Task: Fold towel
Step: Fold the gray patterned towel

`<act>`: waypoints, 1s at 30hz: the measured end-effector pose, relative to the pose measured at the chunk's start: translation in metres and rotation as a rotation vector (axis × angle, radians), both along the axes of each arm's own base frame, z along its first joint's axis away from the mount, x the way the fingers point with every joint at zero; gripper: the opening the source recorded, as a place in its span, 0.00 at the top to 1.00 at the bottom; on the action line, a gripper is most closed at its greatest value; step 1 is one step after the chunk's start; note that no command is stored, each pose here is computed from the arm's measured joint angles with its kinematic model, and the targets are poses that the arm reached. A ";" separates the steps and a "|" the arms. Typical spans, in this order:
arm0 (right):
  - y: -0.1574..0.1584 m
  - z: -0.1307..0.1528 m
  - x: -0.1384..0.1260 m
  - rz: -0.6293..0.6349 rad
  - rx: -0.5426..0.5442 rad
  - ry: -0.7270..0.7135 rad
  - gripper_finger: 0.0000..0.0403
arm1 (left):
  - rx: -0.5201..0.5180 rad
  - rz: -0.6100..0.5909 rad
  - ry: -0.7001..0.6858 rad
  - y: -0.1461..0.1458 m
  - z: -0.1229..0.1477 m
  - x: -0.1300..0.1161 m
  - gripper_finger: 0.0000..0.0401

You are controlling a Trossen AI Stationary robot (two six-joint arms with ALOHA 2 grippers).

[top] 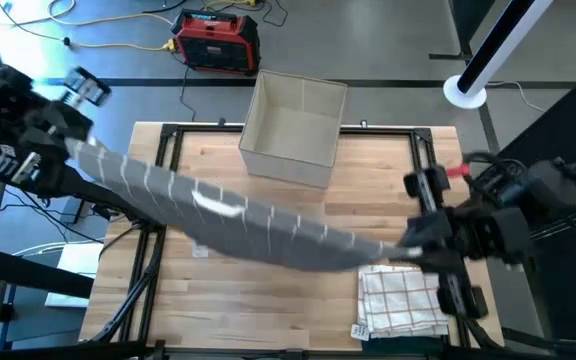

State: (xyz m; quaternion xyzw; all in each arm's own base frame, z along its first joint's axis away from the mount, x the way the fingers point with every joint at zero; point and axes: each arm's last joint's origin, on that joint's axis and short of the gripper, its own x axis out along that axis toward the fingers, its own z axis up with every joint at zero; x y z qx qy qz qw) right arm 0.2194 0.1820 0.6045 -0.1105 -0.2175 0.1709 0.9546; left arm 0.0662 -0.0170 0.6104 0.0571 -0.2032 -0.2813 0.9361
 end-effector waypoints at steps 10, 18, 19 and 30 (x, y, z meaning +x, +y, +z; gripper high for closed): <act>0.022 0.004 -0.019 0.001 -0.136 -0.133 1.00 | 0.024 -0.318 -0.022 -0.022 0.004 0.031 1.00; 0.039 0.002 -0.015 0.004 -0.157 -0.215 1.00 | 0.021 -0.307 -0.082 -0.040 0.005 0.030 1.00; 0.042 0.002 -0.016 -0.005 -0.175 -0.236 1.00 | 0.018 -0.299 -0.089 -0.042 0.005 0.030 1.00; 0.047 0.020 -0.046 -0.316 -0.209 -0.420 1.00 | -0.074 -0.141 -0.094 -0.049 0.017 0.033 1.00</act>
